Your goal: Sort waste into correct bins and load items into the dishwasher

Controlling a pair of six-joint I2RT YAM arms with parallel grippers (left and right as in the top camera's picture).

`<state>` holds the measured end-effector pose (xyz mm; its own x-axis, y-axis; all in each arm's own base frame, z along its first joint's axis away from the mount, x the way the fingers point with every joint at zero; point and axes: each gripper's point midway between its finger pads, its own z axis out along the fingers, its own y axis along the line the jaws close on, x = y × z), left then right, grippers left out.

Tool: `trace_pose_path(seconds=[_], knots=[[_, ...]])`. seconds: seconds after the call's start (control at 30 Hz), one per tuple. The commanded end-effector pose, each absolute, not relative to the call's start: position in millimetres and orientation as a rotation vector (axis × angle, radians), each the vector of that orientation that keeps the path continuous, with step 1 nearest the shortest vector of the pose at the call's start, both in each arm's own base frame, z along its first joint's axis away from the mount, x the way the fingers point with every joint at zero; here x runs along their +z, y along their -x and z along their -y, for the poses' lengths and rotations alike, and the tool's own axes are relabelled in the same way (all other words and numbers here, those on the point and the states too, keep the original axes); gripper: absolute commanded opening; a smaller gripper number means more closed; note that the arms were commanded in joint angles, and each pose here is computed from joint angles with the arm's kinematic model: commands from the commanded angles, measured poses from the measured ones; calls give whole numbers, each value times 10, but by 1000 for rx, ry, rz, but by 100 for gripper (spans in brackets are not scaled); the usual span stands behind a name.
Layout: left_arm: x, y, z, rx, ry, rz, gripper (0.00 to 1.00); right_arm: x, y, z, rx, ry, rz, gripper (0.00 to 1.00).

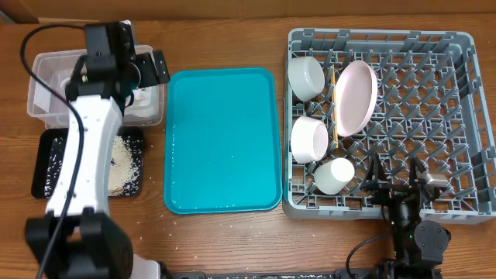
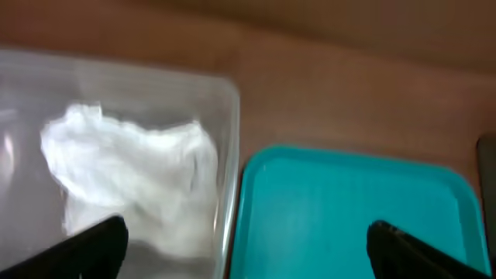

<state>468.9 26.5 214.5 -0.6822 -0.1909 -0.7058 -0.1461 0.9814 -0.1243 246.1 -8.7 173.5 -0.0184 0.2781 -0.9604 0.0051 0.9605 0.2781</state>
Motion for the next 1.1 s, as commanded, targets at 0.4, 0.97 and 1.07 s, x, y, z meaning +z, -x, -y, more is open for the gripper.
trace_pose_path(seconds=[0.4, 0.97, 1.07], knots=[[2043, -3034, -312, -11, 145, -1874, 100, 1724, -2461, 72, 228, -220, -1573, 100], [1498, -2457, -242, 12, 111, -1670, 100, 1724, -2461, 72, 228, -220, -1573, 100], [1586, -2450, -229, 14, 102, -1633, 100, 1724, -2461, 72, 228, -220, -1573, 100]])
